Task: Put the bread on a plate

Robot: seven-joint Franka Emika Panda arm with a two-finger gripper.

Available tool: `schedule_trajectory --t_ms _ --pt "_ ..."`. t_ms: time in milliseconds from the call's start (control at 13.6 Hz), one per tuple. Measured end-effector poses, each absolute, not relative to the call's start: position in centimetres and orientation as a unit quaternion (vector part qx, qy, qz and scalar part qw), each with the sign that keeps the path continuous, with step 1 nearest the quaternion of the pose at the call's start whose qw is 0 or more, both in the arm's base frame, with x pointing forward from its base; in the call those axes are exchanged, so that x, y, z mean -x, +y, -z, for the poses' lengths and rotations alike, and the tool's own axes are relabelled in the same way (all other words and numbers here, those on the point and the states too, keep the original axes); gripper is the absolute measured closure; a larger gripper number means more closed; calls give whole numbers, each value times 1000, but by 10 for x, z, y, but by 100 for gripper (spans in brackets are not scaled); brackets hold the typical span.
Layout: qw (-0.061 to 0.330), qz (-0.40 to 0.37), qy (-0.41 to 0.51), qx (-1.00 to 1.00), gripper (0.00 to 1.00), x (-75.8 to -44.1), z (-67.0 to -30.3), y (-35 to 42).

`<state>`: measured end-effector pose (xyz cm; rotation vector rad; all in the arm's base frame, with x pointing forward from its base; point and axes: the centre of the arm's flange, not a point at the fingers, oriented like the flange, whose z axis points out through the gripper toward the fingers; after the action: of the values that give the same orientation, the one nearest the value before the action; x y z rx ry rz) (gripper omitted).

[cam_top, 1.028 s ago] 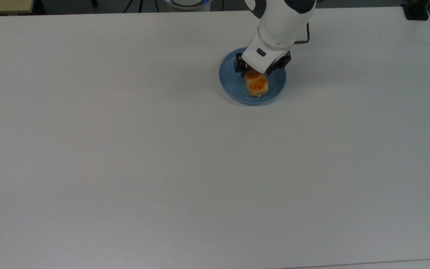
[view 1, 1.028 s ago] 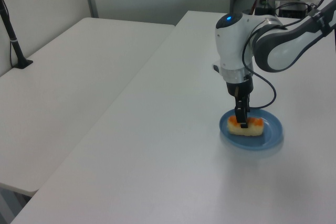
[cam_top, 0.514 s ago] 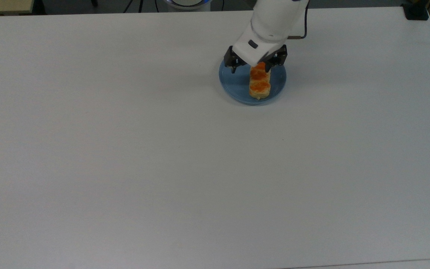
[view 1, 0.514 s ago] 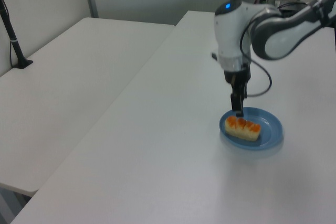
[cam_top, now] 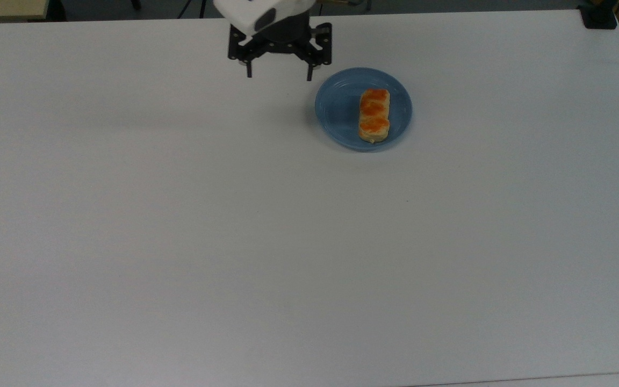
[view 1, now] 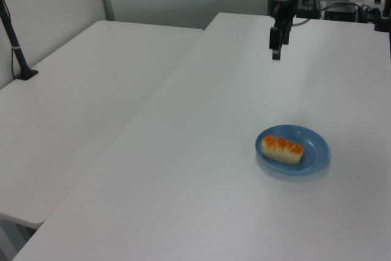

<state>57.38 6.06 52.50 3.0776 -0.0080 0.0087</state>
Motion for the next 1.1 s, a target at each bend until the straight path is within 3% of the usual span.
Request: schedule_trajectory --t_ms 220,441,1102 --pt "27 -22 -13 -999 0 -580 -568 -3" --pt "-3 -37 -20 -999 0 -575 -596 -35" --pt "-5 -41 -8 -999 0 -572 -601 -49"
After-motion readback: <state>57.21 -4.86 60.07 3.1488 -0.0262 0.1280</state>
